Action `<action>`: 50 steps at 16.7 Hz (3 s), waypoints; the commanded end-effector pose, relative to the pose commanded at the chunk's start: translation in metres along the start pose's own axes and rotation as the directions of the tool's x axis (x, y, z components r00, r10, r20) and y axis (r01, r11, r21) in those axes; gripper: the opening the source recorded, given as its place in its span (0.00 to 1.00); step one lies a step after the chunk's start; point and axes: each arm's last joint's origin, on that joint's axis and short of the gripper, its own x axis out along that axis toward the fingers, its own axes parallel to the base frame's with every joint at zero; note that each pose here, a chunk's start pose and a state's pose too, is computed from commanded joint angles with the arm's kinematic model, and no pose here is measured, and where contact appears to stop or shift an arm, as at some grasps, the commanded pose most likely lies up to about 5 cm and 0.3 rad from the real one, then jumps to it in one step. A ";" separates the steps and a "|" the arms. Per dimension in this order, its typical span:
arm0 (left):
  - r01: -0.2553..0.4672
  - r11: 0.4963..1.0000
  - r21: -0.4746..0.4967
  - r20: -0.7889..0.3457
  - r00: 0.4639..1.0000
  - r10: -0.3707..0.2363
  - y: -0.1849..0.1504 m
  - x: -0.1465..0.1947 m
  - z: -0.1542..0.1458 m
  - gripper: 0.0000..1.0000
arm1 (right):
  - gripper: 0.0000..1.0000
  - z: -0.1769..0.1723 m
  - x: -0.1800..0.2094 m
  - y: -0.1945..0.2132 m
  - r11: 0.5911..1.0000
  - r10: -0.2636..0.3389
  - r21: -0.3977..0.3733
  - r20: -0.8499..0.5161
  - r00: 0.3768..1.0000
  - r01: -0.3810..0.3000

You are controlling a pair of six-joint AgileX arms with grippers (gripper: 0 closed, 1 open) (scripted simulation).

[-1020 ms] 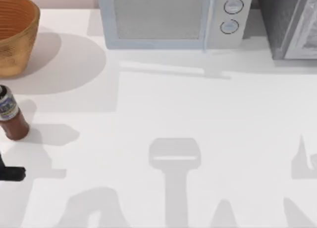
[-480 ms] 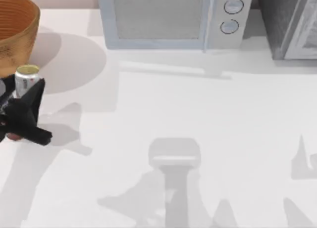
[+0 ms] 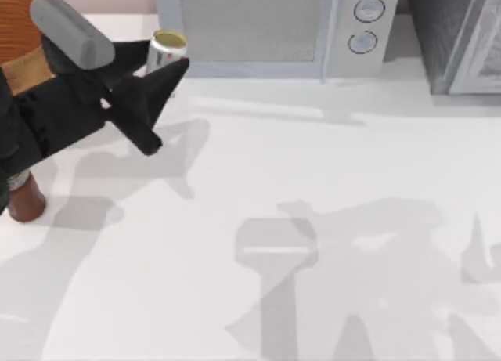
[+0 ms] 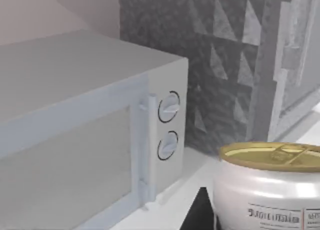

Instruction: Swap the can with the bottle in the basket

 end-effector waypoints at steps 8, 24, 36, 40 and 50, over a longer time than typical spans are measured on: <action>0.396 0.917 0.055 0.042 0.916 -0.399 0.018 0.110 -0.075 0.00 | 1.00 0.000 0.000 0.000 1.000 0.000 0.000 0.000 1.000 0.000; 0.656 0.754 0.042 0.023 0.754 -0.657 0.001 0.155 -0.194 0.00 | 1.00 0.000 0.000 0.000 1.000 0.000 0.000 0.000 1.000 0.000; 0.656 0.754 0.042 0.023 0.754 -0.657 0.001 0.155 -0.194 0.75 | 1.00 0.000 0.000 0.000 1.000 0.000 0.000 0.000 1.000 0.000; 0.656 0.754 0.042 0.023 0.754 -0.657 0.001 0.155 -0.194 1.00 | 1.00 0.000 0.000 0.000 1.000 0.000 0.000 0.000 1.000 0.000; 0.645 0.763 0.030 0.020 0.763 -0.646 0.004 0.153 -0.192 1.00 | 1.00 0.000 0.000 0.000 1.000 0.000 0.000 0.000 1.000 0.000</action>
